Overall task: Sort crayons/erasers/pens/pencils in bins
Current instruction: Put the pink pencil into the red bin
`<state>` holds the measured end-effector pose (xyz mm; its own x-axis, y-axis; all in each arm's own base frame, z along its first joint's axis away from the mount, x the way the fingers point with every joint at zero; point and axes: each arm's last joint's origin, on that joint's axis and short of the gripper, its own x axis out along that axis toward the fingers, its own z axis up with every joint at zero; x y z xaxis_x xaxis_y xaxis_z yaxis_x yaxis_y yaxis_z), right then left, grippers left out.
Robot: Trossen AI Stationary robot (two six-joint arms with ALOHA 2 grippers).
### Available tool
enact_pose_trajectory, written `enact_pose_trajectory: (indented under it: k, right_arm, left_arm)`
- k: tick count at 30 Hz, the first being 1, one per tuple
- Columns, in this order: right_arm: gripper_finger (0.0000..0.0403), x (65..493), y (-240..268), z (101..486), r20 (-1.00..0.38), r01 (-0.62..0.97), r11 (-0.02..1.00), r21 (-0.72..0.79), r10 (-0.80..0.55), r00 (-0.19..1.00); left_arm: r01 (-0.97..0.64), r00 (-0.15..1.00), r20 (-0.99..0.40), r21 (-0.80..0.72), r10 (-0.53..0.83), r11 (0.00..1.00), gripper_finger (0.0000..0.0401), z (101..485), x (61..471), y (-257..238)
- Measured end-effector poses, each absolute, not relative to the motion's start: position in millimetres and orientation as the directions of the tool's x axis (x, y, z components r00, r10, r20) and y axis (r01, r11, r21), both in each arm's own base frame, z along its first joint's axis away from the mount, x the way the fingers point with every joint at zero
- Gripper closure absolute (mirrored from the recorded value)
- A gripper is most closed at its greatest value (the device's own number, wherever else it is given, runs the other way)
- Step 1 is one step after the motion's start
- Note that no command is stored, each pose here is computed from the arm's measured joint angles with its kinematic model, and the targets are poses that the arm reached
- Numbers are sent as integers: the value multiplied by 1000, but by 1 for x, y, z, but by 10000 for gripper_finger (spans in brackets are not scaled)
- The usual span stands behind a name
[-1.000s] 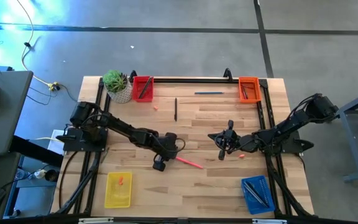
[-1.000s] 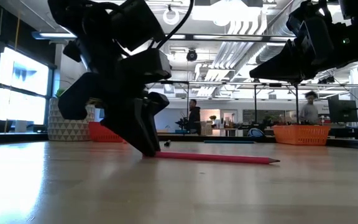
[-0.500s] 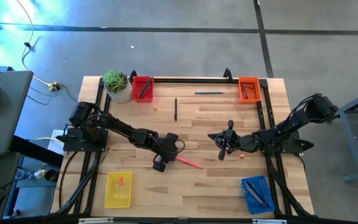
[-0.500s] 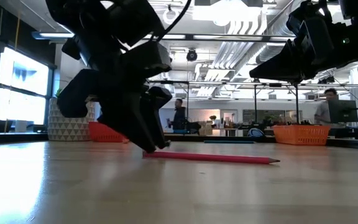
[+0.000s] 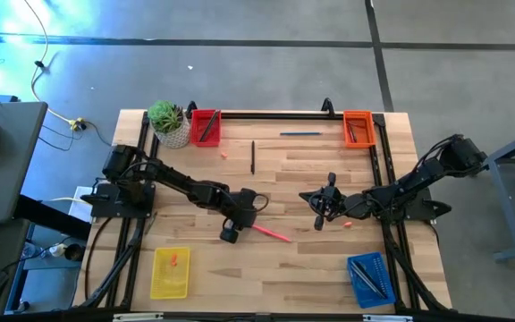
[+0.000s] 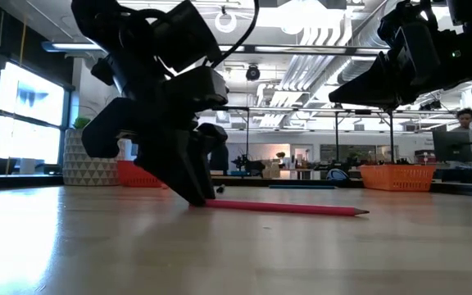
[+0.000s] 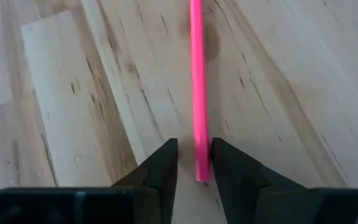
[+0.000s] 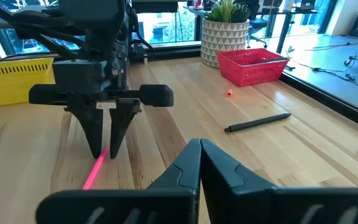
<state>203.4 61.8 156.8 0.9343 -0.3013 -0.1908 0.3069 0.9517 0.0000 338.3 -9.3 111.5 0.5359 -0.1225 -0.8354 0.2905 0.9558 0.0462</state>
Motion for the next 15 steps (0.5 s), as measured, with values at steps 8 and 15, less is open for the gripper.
enact_pose_trajectory:
  k: [8, 15]
  right_arm:
    - [403, 203, 62, 157, -191, 307, 952, 0, -301, 934]
    - [403, 203, 62, 157, -191, 307, 952, 0, -301, 934]
  left_arm:
    - [312, 522, -845, 57, -120, 948, 386, 111, 337, -11]
    - [296, 523, -845, 56, -112, 954, 395, 110, 337, -11]
